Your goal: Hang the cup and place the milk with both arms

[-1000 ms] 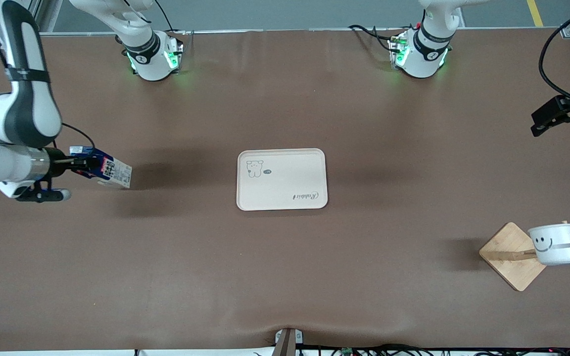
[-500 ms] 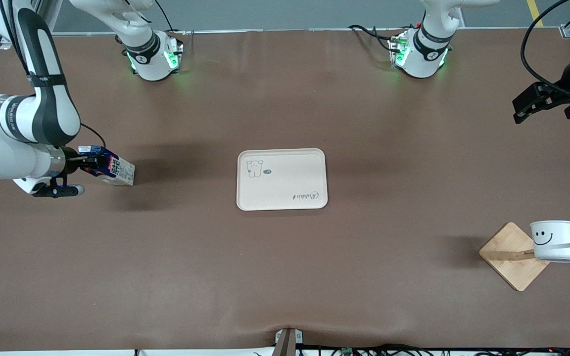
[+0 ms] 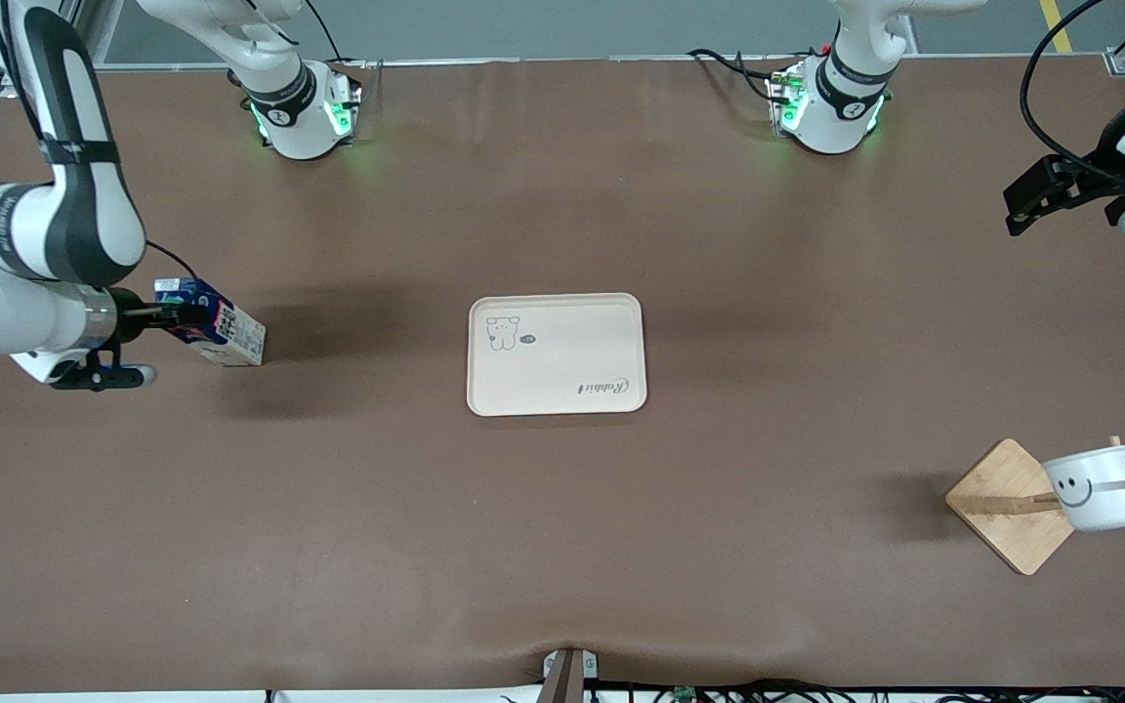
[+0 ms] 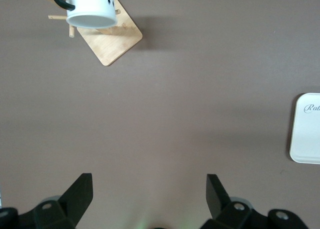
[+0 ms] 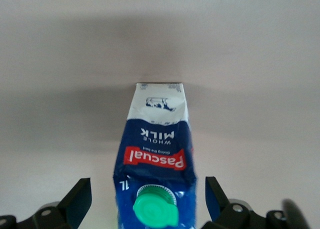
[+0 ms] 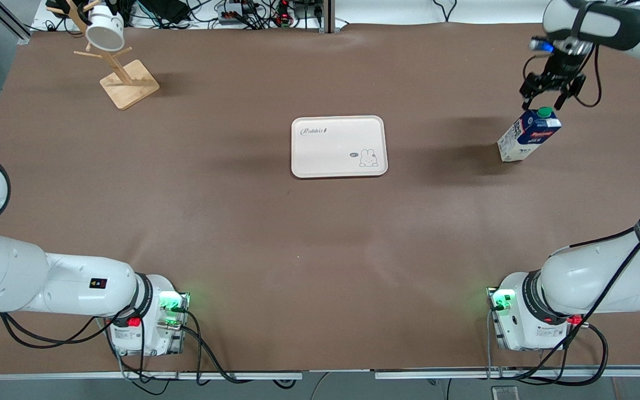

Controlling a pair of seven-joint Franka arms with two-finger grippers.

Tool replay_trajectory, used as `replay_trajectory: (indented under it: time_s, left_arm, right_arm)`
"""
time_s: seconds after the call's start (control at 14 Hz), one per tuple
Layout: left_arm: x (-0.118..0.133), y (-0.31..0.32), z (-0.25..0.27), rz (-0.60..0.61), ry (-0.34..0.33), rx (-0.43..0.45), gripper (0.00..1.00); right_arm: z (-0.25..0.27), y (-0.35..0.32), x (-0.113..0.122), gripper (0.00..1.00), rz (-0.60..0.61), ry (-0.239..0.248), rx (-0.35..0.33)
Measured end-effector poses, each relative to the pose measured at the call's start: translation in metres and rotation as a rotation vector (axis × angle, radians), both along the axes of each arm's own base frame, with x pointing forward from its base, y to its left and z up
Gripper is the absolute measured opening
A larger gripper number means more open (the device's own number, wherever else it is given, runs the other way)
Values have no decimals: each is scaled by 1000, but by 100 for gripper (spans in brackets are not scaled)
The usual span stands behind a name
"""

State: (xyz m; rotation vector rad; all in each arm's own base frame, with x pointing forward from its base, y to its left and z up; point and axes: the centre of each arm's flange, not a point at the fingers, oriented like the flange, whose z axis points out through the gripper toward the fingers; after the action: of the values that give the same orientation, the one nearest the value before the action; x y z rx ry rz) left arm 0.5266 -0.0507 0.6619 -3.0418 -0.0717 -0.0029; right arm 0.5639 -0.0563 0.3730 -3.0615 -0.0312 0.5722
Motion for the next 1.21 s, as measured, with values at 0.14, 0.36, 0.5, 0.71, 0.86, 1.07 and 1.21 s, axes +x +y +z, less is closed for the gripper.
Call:
replay_trajectory:
  time_s: [0.14, 0.36, 0.5, 0.71, 0.86, 1.07, 1.21]
  left_arm:
    - [-1, 0, 0, 1, 1, 0, 100]
    - [-2, -2, -2, -3, 4, -4, 100]
    - [-2, -6, -2, -3, 9, -39, 100]
    - [-2, -7, -3, -2, 12, -59, 100]
    - [-2, -7, -3, -1, 13, -59, 100]
    - [-3, -9, -4, 63, 13, -58, 100]
    - [-4, -10, -5, 74, 18, -57, 100]
  right_arm:
    - [56, 9, 17, 100, 18, -44, -1]
    - [141, 19, 41, 100, 33, -211, -5]
    - [203, 17, 54, 100, 32, -319, -17]
    - [269, 20, 46, 100, 35, -376, -17]
    - [283, 19, 24, 100, 31, -306, -7]
    - [293, 9, -13, 100, 12, -262, 3]
    - [290, 2, -39, 100, -2, -242, 11]
